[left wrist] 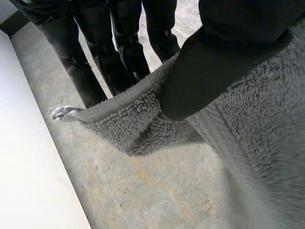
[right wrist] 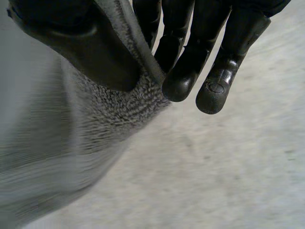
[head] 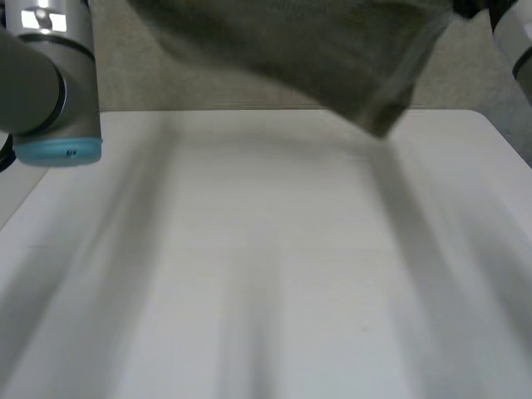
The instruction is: Fold the towel.
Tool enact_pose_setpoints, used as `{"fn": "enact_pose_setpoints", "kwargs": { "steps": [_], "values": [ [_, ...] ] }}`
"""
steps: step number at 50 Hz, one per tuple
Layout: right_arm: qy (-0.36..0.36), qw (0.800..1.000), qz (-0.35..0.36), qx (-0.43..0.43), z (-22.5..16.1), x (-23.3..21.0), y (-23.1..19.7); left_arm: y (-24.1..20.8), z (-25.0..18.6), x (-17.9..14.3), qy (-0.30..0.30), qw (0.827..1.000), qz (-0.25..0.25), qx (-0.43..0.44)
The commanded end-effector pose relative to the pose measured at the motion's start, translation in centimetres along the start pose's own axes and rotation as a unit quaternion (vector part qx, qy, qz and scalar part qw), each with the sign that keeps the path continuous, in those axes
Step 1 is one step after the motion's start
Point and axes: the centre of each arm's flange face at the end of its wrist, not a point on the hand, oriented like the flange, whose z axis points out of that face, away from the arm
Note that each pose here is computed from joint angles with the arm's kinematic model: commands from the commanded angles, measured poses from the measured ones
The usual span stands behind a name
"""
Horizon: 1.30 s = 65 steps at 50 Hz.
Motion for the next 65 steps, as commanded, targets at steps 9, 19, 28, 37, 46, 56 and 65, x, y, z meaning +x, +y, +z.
{"fn": "enact_pose_setpoints", "kwargs": {
  "steps": [9,19,28,37,46,56,65],
  "values": [
    [-0.219,0.951,0.089,-0.198,-7.8,-10.7,8.1,12.2,-13.1,1.9,0.101,0.961,0.045,-0.252],
    [-0.264,0.921,0.111,-0.264,-11.2,-15.9,13.3,18.1,-19.7,3.4,0.147,0.917,0.065,-0.364],
    [-0.268,0.907,0.129,-0.299,-12.8,-16.9,14.6,18.3,-20.1,3.5,0.150,0.915,0.066,-0.369],
    [-0.247,0.913,0.149,-0.288,-12.8,-16.8,14.8,16.9,-19.2,2.4,0.132,0.922,0.067,-0.357],
    [-0.325,0.895,0.112,-0.285,-13.6,-15.6,12.0,16.5,-18.0,-0.3,0.101,0.928,0.072,-0.352],
    [-0.408,0.856,0.048,-0.314,-14.8,-14.0,10.4,16.4,-17.9,-0.3,0.100,0.928,0.072,-0.351],
    [-0.300,0.932,0.026,-0.203,-12.2,-12.4,9.4,16.4,-17.9,-0.3,0.101,0.928,0.072,-0.352]
  ]
}}
